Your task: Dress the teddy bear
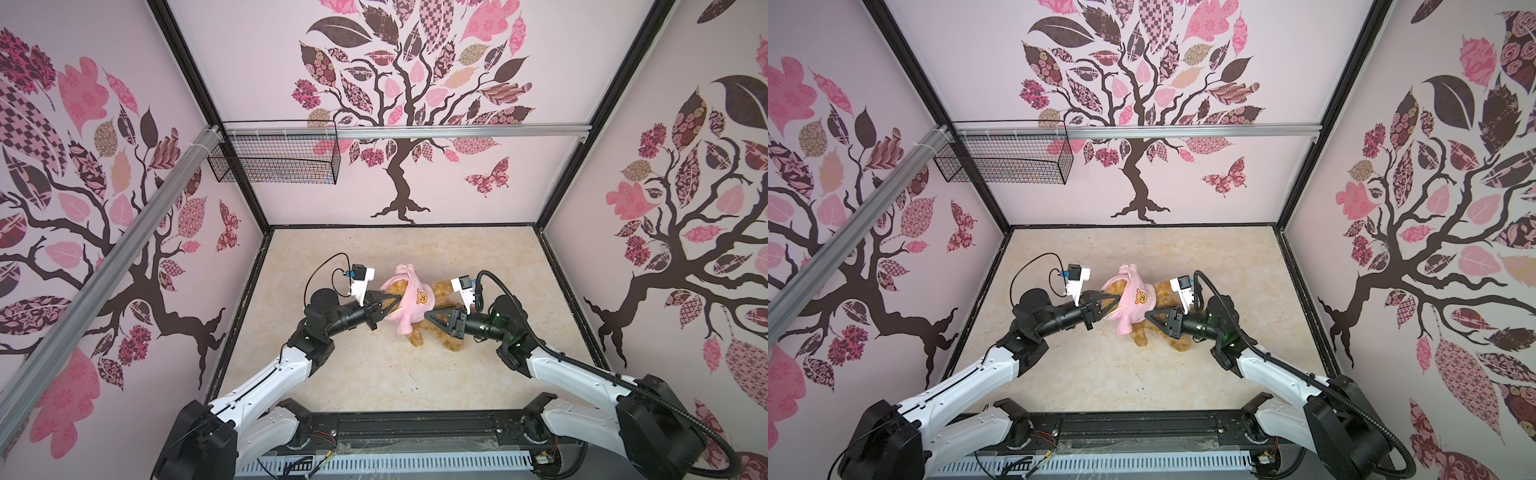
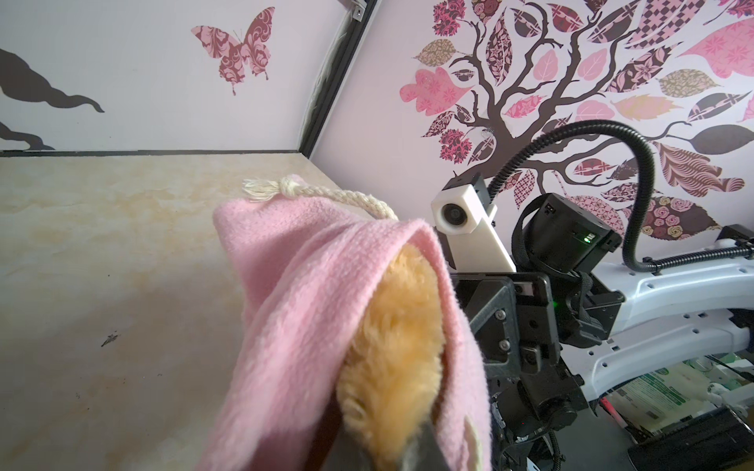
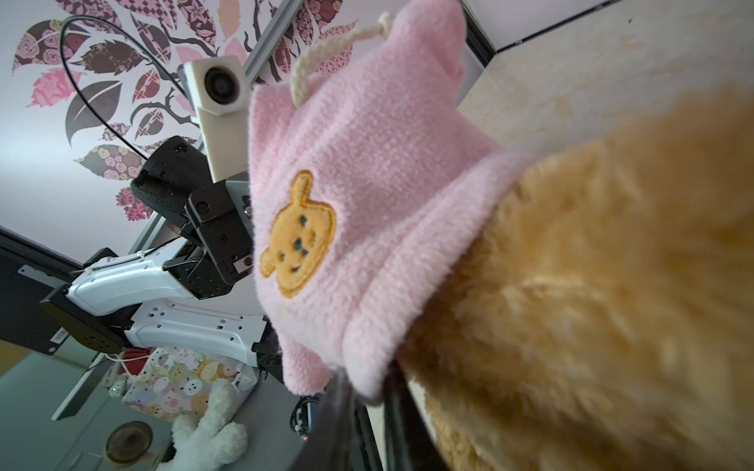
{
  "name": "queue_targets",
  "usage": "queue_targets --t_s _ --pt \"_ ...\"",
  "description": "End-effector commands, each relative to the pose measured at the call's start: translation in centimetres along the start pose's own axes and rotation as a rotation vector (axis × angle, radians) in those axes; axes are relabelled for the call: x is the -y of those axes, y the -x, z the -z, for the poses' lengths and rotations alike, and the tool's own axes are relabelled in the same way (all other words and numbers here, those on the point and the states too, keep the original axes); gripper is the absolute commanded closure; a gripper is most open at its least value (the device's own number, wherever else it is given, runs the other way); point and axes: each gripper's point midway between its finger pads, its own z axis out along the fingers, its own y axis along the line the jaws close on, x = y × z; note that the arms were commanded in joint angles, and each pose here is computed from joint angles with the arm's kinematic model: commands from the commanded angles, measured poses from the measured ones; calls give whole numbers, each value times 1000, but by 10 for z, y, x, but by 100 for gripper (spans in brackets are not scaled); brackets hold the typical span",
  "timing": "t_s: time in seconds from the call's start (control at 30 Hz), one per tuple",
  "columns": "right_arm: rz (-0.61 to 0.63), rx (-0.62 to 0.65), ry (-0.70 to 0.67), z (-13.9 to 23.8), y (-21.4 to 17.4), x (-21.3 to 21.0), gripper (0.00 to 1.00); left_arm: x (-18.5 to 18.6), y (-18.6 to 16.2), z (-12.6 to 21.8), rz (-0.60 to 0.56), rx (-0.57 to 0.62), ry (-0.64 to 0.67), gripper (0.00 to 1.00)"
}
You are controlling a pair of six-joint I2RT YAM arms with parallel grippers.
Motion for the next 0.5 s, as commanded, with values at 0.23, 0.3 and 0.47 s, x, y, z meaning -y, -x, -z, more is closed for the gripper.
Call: queue_targets --t_s 0.23,0.3,0.47 --pt "88 50 119 -22 33 -55 100 -75 -10 4 212 51 430 100" --pt "91 46 138 -33 34 -64 100 -78 -13 3 211 58 487 100" --pt "82 -9 193 -62 17 -83 100 -90 -15 4 302 120 598 100"
